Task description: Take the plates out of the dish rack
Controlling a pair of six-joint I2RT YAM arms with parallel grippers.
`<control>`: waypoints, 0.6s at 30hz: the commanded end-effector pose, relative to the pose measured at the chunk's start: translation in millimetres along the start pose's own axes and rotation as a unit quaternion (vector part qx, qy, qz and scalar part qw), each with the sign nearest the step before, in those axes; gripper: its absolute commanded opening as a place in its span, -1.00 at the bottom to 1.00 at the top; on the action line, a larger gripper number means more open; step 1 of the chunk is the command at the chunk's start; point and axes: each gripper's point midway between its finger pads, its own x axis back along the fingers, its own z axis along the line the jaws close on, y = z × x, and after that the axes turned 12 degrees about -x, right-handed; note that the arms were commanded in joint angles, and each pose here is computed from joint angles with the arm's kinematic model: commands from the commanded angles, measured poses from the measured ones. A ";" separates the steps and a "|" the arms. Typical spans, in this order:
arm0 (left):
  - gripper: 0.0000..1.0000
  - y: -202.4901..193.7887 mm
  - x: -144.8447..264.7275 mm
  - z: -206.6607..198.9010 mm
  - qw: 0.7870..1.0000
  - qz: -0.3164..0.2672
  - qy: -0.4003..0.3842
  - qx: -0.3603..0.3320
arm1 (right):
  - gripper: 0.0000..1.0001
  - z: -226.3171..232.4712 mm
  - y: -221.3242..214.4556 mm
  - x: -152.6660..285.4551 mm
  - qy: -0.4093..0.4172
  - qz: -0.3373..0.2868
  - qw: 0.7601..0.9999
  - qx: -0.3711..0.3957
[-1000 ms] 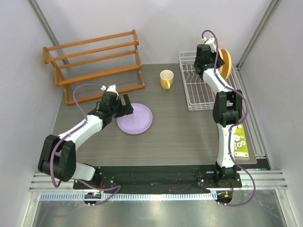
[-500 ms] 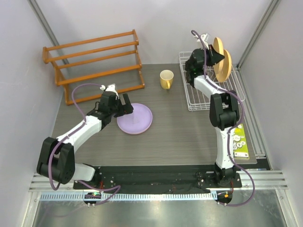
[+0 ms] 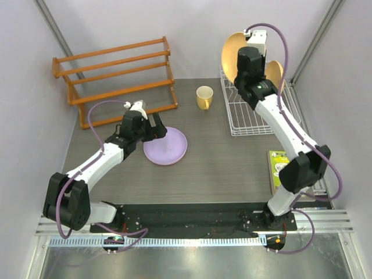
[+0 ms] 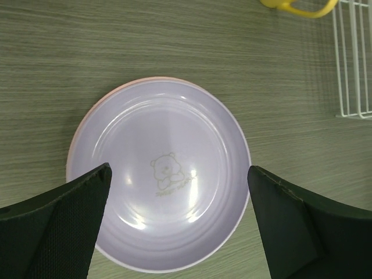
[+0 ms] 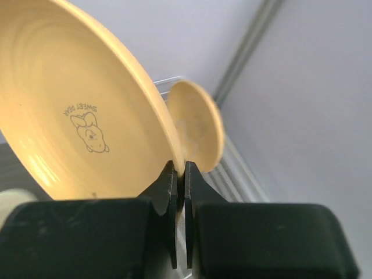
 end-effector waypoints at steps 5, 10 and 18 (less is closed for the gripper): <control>0.99 49.4 15.6 -43.5 0.994 -0.073 -0.077 -0.022 | -0.98 49.1 -73.4 85.3 0.262 0.196 0.937 -0.123; 0.99 54.8 19.0 -54.6 0.990 -0.096 -0.095 -0.025 | -0.98 60.4 -102.8 119.6 0.322 0.256 0.898 -0.156; 0.99 51.8 19.2 -77.3 0.983 -0.124 -0.131 -0.032 | -0.98 64.0 -145.8 157.4 0.352 0.306 0.865 -0.185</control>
